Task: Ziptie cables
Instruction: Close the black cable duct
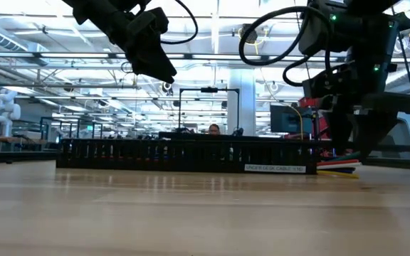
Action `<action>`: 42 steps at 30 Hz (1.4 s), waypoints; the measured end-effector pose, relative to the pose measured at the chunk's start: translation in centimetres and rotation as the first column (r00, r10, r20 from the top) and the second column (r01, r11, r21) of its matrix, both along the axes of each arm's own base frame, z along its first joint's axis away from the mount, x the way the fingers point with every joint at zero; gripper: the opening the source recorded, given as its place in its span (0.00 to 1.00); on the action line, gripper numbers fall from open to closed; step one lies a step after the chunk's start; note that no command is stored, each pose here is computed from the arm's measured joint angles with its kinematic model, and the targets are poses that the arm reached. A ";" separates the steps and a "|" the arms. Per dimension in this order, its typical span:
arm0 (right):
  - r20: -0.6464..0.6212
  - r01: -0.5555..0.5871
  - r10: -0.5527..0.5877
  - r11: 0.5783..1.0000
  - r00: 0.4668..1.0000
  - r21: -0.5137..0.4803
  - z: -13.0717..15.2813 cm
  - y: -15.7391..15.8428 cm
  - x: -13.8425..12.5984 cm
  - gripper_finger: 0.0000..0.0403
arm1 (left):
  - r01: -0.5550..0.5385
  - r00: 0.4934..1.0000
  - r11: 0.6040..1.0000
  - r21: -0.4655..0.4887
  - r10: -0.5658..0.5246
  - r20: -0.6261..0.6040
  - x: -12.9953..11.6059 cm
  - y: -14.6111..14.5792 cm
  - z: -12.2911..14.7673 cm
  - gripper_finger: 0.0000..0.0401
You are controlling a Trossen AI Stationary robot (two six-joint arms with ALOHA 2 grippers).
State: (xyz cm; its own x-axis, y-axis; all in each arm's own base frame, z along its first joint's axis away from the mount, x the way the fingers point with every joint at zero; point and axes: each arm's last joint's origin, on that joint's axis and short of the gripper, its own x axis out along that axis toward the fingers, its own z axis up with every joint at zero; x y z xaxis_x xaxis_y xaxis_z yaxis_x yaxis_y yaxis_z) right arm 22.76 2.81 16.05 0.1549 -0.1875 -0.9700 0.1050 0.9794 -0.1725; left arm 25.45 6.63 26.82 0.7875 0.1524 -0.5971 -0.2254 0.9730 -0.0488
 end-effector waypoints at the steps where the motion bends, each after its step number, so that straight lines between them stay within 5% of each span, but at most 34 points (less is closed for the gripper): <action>1: 0.004 -0.004 0.004 1.000 1.000 -0.001 0.0 0.0 0.0 0.58 | 0.000 1.000 1.000 0.000 0.000 0.000 0.0 0.0 0.0 0.54; 14: 0.075 -0.003 0.002 1.000 0.997 0.012 1.8 -0.1 -0.7 0.58 | -0.016 1.000 1.000 0.012 0.016 -0.004 0.0 0.1 0.0 0.54; 42: 0.017 -0.026 0.026 0.999 1.000 0.032 -0.1 0.1 0.3 0.58 | -0.025 1.000 1.000 0.016 0.025 -0.005 0.0 0.1 0.0 0.54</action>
